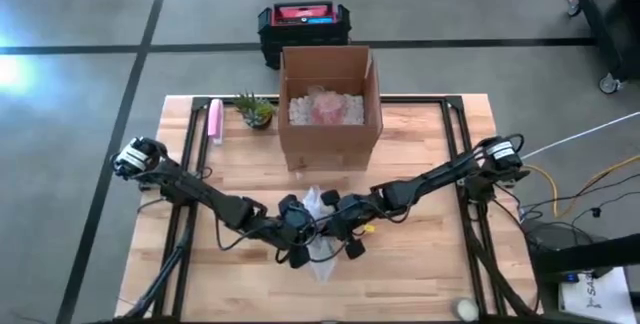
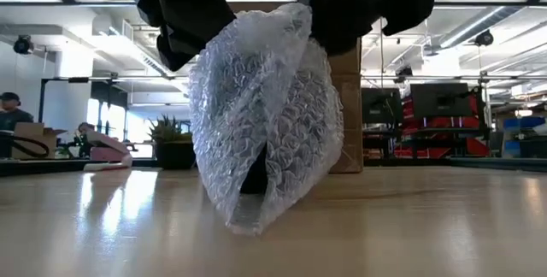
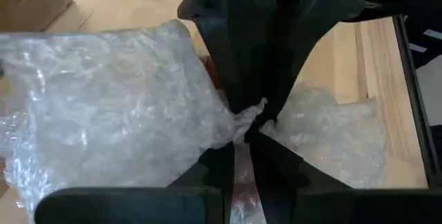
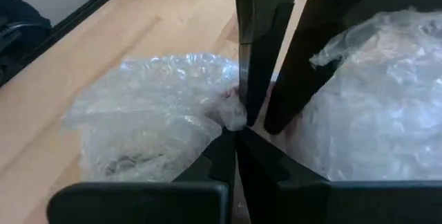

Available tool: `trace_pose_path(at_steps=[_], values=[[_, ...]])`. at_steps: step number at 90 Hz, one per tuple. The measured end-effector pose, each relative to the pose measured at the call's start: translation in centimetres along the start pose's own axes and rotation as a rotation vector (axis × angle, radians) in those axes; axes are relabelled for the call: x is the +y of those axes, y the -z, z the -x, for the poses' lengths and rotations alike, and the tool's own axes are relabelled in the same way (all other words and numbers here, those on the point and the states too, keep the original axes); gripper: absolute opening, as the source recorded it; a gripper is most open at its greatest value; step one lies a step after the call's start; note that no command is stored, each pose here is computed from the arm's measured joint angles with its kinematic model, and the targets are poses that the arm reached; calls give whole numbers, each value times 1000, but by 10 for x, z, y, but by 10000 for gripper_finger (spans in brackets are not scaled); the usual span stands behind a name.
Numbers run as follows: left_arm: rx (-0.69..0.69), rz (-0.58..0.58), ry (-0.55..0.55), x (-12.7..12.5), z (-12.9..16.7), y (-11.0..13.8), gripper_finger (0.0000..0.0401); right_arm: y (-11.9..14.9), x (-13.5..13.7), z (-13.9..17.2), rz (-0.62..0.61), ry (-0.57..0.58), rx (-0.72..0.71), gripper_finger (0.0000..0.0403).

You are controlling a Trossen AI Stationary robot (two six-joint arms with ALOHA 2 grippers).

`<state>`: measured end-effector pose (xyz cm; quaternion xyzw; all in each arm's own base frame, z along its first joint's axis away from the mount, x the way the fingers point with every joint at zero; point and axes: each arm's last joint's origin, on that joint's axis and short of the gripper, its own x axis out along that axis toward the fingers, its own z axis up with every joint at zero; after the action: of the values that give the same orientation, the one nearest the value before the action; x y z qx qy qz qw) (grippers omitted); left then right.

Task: Wrap mug
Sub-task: Wrap the black mug with the bubble wrap

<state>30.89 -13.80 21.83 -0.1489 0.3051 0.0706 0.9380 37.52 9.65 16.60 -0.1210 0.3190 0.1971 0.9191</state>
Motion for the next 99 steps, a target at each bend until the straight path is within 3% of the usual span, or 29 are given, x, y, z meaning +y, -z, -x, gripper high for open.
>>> trace_pose_path(at_steps=[41, 59, 82, 91, 99], values=[[-53, 17, 41, 6, 47, -23, 36, 0, 0, 0, 9, 0, 7, 2], [-51, -7, -71, 16, 61, -23, 36, 1, 0, 0, 8, -2, 13, 2], [-79, -17, -203, 22, 43, -18, 35, 1, 0, 1, 8, -3, 16, 2], [-95, -35, -195, 18, 24, -14, 21, 1, 0, 1, 6, -3, 17, 2], [-116, -62, -115, 10, 9, -14, 4, 1, 0, 1, 6, -4, 17, 2]])
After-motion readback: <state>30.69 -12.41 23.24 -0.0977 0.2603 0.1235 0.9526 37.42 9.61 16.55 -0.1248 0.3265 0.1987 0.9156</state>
